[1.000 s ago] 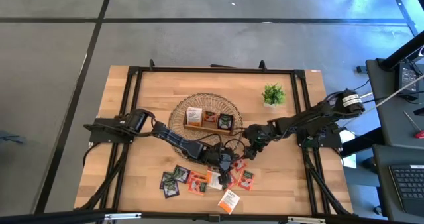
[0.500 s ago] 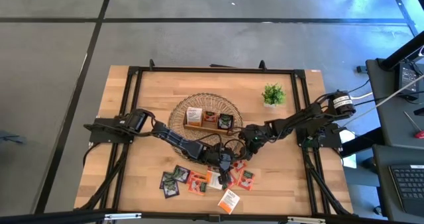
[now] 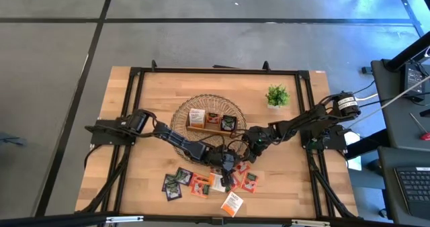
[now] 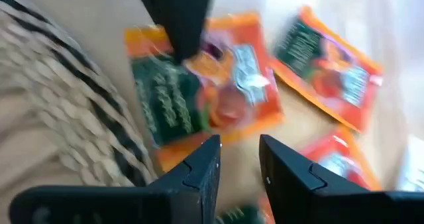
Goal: Pick & Place Tea
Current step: Put the orange tea bag into the middle section of the wooden organizer
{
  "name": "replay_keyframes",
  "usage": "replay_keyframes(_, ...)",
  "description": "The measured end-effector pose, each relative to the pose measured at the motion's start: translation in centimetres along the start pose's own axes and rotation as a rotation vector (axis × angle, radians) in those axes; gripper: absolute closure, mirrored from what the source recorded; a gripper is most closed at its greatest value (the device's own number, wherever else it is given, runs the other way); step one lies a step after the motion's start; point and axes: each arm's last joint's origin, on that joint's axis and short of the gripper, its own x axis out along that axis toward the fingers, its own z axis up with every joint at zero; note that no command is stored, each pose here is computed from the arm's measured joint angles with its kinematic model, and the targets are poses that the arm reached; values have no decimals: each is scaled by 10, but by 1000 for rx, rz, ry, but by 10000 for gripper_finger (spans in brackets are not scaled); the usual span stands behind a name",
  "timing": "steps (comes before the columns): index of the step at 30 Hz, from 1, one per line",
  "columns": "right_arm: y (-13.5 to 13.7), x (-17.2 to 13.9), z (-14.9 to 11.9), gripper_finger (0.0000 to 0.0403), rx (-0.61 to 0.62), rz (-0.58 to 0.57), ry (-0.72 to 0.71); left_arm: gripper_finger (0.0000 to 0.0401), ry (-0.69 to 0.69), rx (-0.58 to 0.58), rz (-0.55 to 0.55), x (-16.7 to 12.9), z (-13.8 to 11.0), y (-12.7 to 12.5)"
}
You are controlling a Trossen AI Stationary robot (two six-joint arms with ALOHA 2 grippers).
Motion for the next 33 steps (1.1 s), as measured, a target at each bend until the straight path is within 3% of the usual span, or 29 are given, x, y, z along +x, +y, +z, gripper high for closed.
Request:
replay_keyframes(8, 27, -23, -1, 399, -88, 105, -59, 299, 56, 14, -264, -56, 35, -13)
replay_keyframes(15, 73, -48, -9, 399, -210, 119, -142, 297, -35, -30, -455, -116, 74, -16)
replay_keyframes(22, 126, -64, -26, 400, -332, -36, -116, 297, -163, -33, -504, -172, 100, -12)
replay_keyframes(33, 205, -113, -29, 400, -396, -53, -203, 300, -158, -146, -530, -183, 103, -12)
